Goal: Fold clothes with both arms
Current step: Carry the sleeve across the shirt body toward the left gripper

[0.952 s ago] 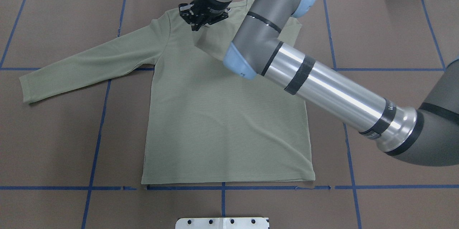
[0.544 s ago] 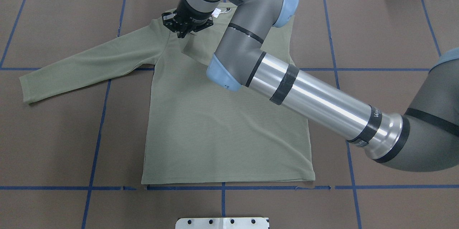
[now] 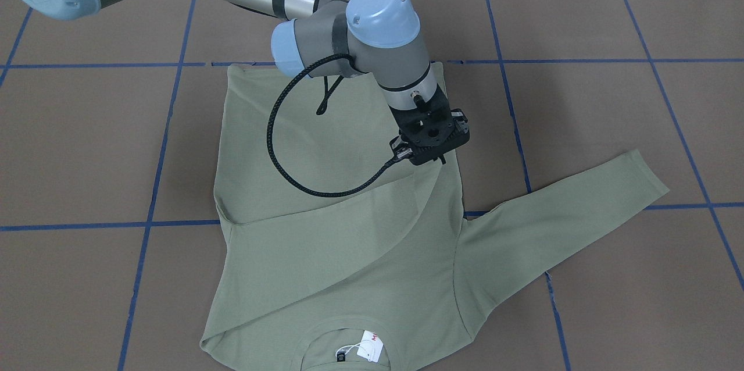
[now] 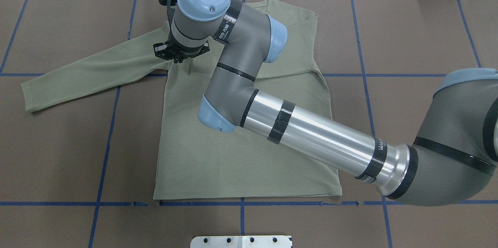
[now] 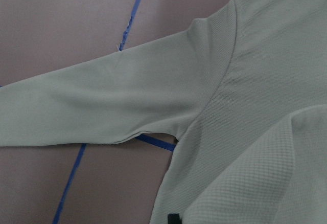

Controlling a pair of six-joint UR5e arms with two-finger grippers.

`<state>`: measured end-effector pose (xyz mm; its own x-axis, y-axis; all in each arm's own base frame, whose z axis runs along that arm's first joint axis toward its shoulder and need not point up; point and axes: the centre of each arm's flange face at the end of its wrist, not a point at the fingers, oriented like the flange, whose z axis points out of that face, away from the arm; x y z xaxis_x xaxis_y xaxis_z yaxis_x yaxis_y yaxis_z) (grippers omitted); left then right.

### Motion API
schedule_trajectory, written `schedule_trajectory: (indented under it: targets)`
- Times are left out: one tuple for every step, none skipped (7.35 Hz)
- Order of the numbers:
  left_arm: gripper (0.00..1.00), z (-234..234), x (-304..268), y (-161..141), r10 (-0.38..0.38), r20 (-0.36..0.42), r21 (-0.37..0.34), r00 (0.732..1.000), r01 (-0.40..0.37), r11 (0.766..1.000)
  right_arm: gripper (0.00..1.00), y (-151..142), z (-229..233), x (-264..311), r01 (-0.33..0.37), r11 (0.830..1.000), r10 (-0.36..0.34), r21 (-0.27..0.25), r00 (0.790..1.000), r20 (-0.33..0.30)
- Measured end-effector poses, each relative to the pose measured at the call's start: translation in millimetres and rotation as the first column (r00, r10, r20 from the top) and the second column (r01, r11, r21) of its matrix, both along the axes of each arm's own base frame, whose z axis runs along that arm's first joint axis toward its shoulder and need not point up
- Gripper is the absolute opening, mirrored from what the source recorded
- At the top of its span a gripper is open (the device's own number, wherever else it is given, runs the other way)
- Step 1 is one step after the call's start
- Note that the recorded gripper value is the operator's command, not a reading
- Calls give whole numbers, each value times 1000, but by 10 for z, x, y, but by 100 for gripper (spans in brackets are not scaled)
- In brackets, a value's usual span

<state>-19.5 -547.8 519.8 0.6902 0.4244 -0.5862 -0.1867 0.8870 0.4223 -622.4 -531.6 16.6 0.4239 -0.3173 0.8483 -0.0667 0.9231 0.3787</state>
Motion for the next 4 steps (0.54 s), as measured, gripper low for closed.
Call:
schedule_trajectory:
  targets:
    - [100,16,2,-3,1,0,-3,1000,-1,1000,100,90,-134,-99,-30,998,28,46,999,38]
    - [100,39,7,-12,2,1,-8,1000,-2,1000,100,186,-192,-189,-55,996,50,75,997,65]
    - [100,58,12,-24,2,1,-12,1000,-2,1000,100,237,-165,-255,-67,994,61,84,996,71]
    - [100,60,15,-37,0,0,-15,1000,0,1000,100,245,-96,-292,-73,994,68,81,996,65]
